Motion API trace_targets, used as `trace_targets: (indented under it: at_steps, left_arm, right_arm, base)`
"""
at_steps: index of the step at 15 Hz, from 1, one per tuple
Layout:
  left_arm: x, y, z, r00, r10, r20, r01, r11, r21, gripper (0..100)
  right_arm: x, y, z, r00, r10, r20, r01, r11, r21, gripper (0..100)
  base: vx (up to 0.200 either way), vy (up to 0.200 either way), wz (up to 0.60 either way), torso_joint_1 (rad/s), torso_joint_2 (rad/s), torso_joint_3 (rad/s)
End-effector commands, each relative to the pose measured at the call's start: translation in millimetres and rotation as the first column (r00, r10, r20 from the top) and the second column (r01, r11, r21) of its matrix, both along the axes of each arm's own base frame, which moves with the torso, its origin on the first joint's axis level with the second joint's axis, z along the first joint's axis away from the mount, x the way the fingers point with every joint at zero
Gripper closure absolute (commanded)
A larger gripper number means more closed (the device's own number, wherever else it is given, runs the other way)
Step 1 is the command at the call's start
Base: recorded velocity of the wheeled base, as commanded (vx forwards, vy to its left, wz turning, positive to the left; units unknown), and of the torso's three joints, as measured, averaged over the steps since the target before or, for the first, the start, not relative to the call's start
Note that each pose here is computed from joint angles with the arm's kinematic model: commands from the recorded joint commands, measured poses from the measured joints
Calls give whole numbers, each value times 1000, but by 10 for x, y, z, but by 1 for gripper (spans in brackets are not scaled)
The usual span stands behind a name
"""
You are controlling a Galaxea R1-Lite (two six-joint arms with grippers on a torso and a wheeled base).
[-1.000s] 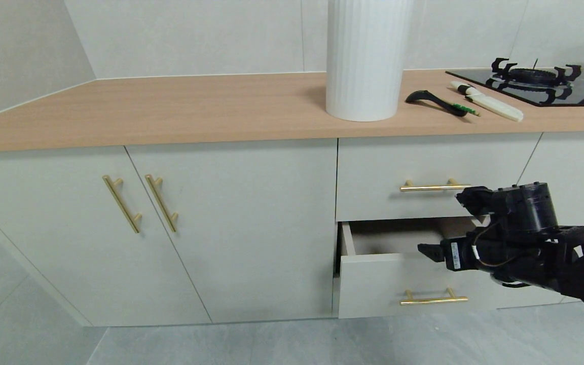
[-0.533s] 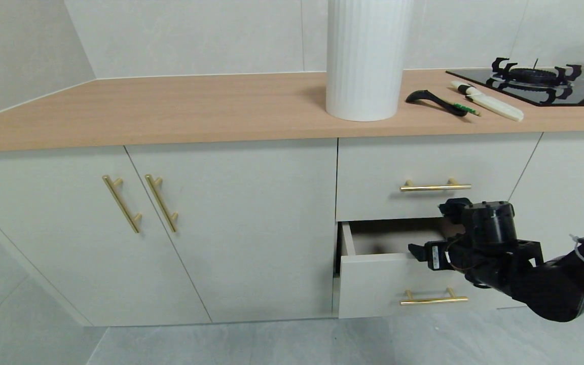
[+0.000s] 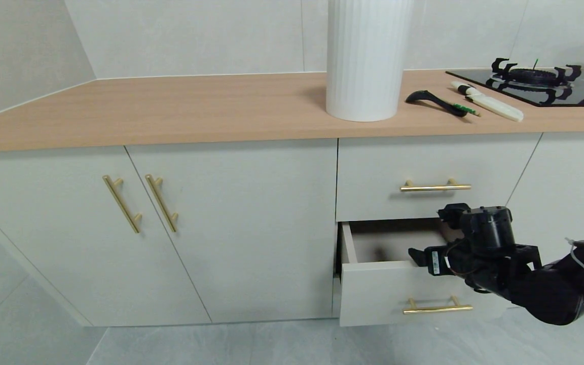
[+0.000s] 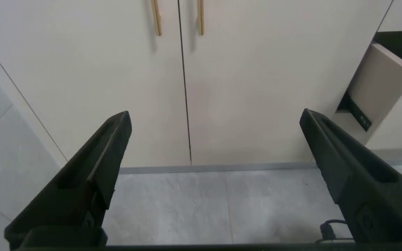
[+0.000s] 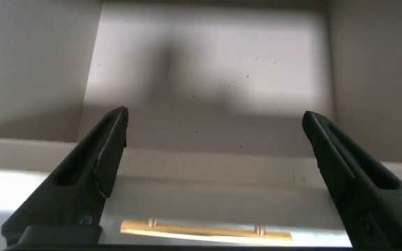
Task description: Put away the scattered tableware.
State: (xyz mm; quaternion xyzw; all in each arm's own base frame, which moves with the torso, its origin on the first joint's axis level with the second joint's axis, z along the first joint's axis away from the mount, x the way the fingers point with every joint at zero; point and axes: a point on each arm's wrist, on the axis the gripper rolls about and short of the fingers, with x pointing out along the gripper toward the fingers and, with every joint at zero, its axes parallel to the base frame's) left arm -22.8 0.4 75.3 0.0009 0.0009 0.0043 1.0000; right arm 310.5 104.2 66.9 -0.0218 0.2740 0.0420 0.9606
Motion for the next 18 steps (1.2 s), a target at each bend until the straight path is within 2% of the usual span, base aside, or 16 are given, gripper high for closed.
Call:
trace_targets:
  at_steps: [1, 7, 10, 17, 18]
  left_arm:
    - [0, 0, 0, 1000, 1, 0, -1, 1000, 0, 0]
    - [0, 0, 0, 1000, 1, 0, -1, 1000, 0, 0]
    - [0, 0, 0, 1000, 1, 0, -1, 1000, 0, 0]
    - [0, 0, 0, 1000, 1, 0, -1, 1000, 0, 0]
    - [0, 0, 0, 1000, 1, 0, -1, 1000, 0, 0]
  right_arm:
    - [-7, -6, 7, 1000, -1, -3, 1, 1000, -2, 0]
    - [-172, -51, 139, 995, 11, -103, -14, 999, -29, 0]
    - [-296, -62, 235, 984, 62, -167, -65, 998, -10, 0]
    - [-429, -63, 311, 961, 74, -266, -88, 995, -38, 0]
    - [-463, -71, 349, 950, 73, -304, -92, 995, -48, 0]
  base:
    - [0, 0, 0, 0, 0, 0]
    - [0, 0, 0, 0, 0, 0]
    - [0, 0, 0, 0, 0, 0]
    - [0, 0, 0, 0, 0, 0]
    - [0, 0, 0, 0, 0, 0]
